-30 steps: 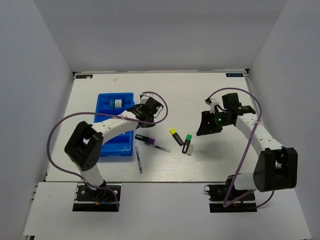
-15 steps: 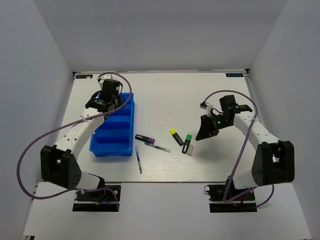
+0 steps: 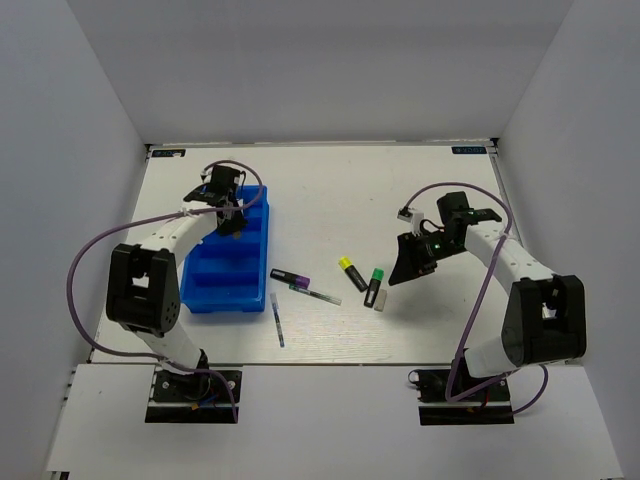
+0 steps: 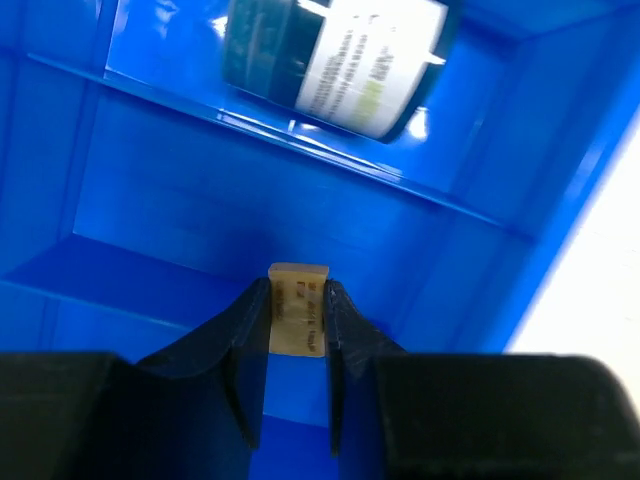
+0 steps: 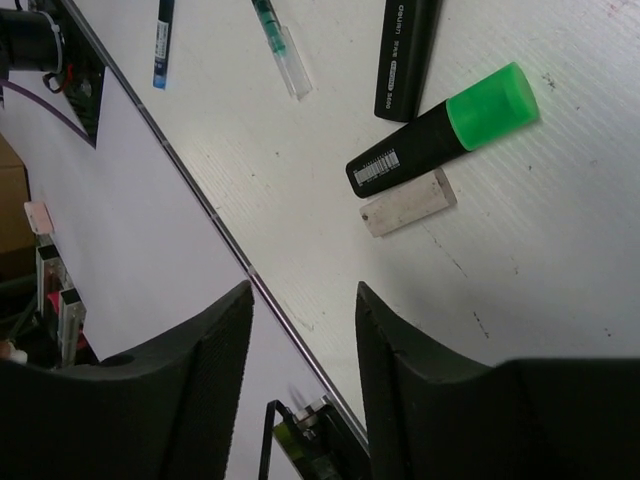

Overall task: Sort the stationery into containers
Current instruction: Place the stationery in the storage box.

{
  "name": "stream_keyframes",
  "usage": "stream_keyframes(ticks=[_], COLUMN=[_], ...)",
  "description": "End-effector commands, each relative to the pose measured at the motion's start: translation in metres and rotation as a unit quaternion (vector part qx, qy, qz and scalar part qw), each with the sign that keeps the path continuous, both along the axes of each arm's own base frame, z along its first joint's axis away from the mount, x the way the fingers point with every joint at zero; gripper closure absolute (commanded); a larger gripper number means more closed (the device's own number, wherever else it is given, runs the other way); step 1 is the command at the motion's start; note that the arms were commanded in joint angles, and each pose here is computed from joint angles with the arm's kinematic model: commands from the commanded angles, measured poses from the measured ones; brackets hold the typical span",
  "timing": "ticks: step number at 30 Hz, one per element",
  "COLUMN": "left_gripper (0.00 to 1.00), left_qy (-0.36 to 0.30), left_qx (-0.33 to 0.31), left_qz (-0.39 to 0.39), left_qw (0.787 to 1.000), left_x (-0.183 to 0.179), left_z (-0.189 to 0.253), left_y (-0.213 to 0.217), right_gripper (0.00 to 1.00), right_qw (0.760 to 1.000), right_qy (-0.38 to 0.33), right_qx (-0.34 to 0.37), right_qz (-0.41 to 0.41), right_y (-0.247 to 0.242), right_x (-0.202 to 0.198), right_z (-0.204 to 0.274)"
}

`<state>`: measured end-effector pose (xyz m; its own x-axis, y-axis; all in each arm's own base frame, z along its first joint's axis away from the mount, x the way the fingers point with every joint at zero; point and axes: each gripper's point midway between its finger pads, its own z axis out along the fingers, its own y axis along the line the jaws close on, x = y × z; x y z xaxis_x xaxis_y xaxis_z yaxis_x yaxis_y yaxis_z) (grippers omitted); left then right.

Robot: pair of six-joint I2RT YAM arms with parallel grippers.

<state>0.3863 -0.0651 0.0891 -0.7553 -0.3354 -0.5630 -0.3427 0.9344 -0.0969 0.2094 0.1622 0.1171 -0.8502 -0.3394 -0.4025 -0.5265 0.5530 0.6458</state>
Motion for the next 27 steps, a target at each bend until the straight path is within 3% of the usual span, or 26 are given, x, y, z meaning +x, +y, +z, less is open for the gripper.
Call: stream_keyframes(ticks=[1, 4, 6, 8, 10, 13, 16, 17, 18, 21, 23, 24, 26, 27], left_gripper=[0.66, 0.52, 0.52, 0.45, 0.39, 0.37, 0.5, 0.68, 0.76, 0.83, 0.66, 0.42, 0.3, 0.24], left_qy=[-0.018, -0.015, -0.012, -0.017, -0.022, -0.034, -0.065, -0.061, -0.077, -0.079, -0.076, -0.055, -0.075, -0.051], left_qx=[-0.003, 0.0, 0.002, 0.003, 0.002, -0.001, -0.013, -0.019, -0.022, -0.026, -0.023, -0.025, -0.027, -0.024], left_qz=[0.003, 0.009, 0.01, 0.01, 0.01, 0.006, -0.013, -0.028, -0.05, -0.121, -0.164, -0.183, -0.214, -0.222], left_qw=[1.0, 1.0, 1.0, 1.0, 1.0, 0.999, 0.998, 0.998, 0.996, 0.989, 0.983, 0.981, 0.974, 0.973], left_x=[0.013, 0.017, 0.019, 0.022, 0.023, 0.022, 0.015, 0.007, 0.002, -0.027, -0.056, -0.072, -0.094, -0.111], left_z=[0.01, 0.006, 0.004, 0.008, 0.013, 0.026, 0.052, 0.05, 0.065, 0.084, 0.095, 0.085, 0.1, 0.083], left_y=[0.004, 0.008, 0.009, 0.009, 0.01, 0.008, 0.004, -0.002, -0.008, -0.032, -0.046, -0.048, -0.054, -0.053], right_gripper=[0.51, 0.43, 0.42, 0.42, 0.43, 0.52, 0.62, 0.64, 0.69, 0.69, 0.64, 0.61, 0.57, 0.55], right_qw=[1.0, 1.0, 1.0, 1.0, 1.0, 1.0, 0.999, 0.998, 0.997, 0.992, 0.987, 0.985, 0.979, 0.978], right_qy=[-0.003, -0.004, -0.002, 0.001, 0.005, 0.016, 0.037, 0.042, 0.046, 0.048, 0.047, 0.044, 0.05, 0.049], right_qx=[0.005, 0.002, -0.001, -0.006, -0.012, -0.024, -0.04, -0.054, -0.064, -0.114, -0.155, -0.167, -0.195, -0.201], right_qz=[0.008, 0.007, 0.006, 0.005, 0.002, 0.004, 0.007, 0.003, 0.013, 0.022, 0.015, 0.021, 0.016, 0.018], right_y=[0.002, 0.001, 0.001, -0.001, -0.002, -0.001, 0.002, 0.001, 0.005, 0.005, 0.0, 0.002, 0.001, 0.003], right_x=[0.002, 0.003, 0.003, 0.002, 0.003, 0.0, -0.007, -0.007, -0.012, -0.015, -0.012, -0.014, -0.012, -0.013], right_z=[0.006, 0.005, 0.003, 0.002, 0.0, -0.003, -0.008, -0.012, -0.015, -0.031, -0.043, -0.047, -0.058, -0.06])
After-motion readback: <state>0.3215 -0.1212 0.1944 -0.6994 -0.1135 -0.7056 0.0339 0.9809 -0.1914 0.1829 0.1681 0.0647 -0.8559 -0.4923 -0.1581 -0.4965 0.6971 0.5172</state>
